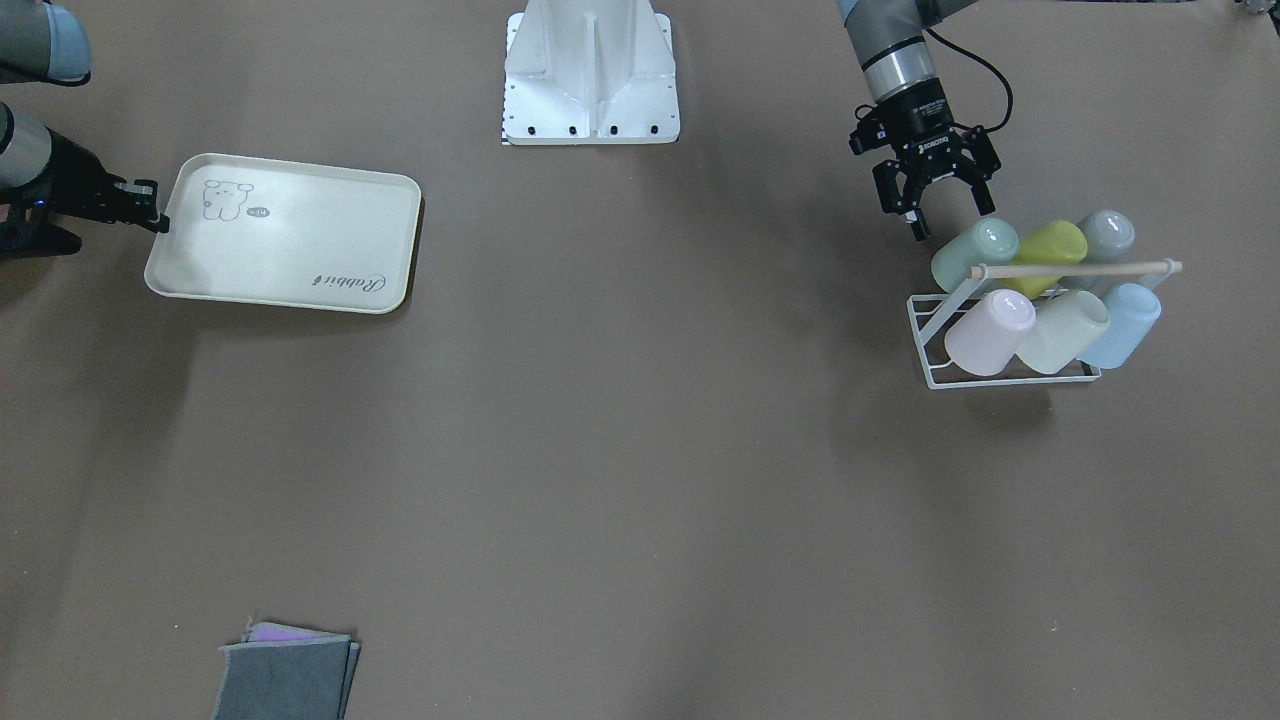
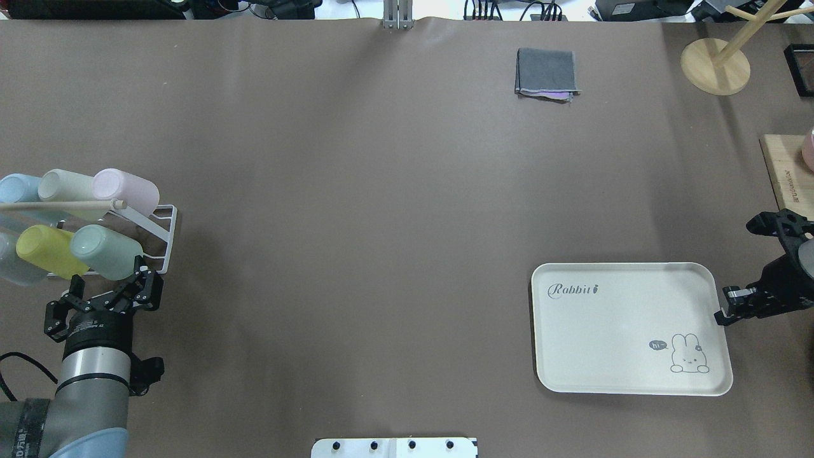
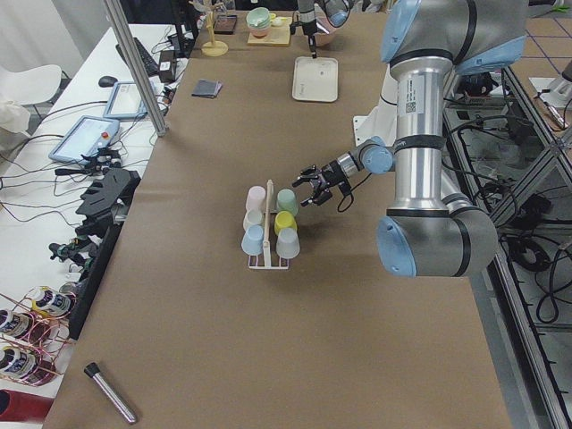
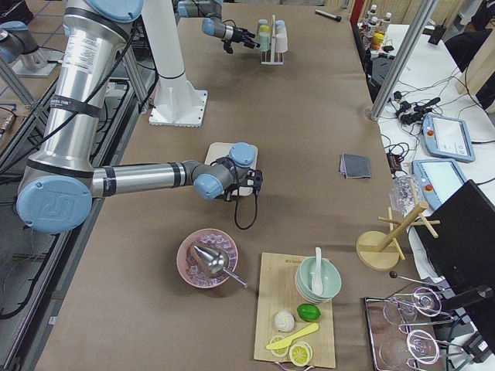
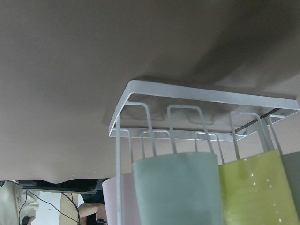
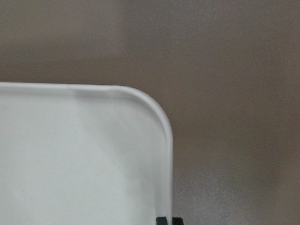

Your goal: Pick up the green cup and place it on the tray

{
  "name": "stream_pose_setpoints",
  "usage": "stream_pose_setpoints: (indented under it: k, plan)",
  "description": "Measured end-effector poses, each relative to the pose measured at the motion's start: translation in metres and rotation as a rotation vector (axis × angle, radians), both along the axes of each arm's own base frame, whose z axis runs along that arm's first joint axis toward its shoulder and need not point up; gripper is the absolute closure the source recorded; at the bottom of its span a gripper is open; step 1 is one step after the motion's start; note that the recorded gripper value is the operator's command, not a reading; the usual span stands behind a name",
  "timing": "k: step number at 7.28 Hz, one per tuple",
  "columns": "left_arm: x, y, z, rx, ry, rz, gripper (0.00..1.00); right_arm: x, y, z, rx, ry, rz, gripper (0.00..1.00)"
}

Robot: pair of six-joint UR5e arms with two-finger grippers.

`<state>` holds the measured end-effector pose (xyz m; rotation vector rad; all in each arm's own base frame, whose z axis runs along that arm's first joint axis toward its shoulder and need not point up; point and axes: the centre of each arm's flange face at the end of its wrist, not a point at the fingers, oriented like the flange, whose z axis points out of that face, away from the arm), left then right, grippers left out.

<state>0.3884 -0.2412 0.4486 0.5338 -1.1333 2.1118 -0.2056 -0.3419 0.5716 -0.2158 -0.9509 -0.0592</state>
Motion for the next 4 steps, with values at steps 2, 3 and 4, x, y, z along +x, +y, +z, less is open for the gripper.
stream_pose_setpoints:
  k: [2, 3, 4]
  plan:
    - [-0.001, 0.000, 0.006, 0.000, 0.006, -0.012, 0.02, 0.015, -0.003, -0.001, -0.012, -0.039, 0.003, 1.00]
    - [-0.002, 0.000, 0.008, 0.003, 0.003, -0.016, 0.02, 0.020, -0.005, -0.002, -0.020, -0.054, 0.006, 1.00]
    - [-0.003, 0.000, 0.012, 0.007, -0.003, -0.019, 0.02, 0.023, -0.006, -0.003, -0.024, -0.064, 0.008, 1.00]
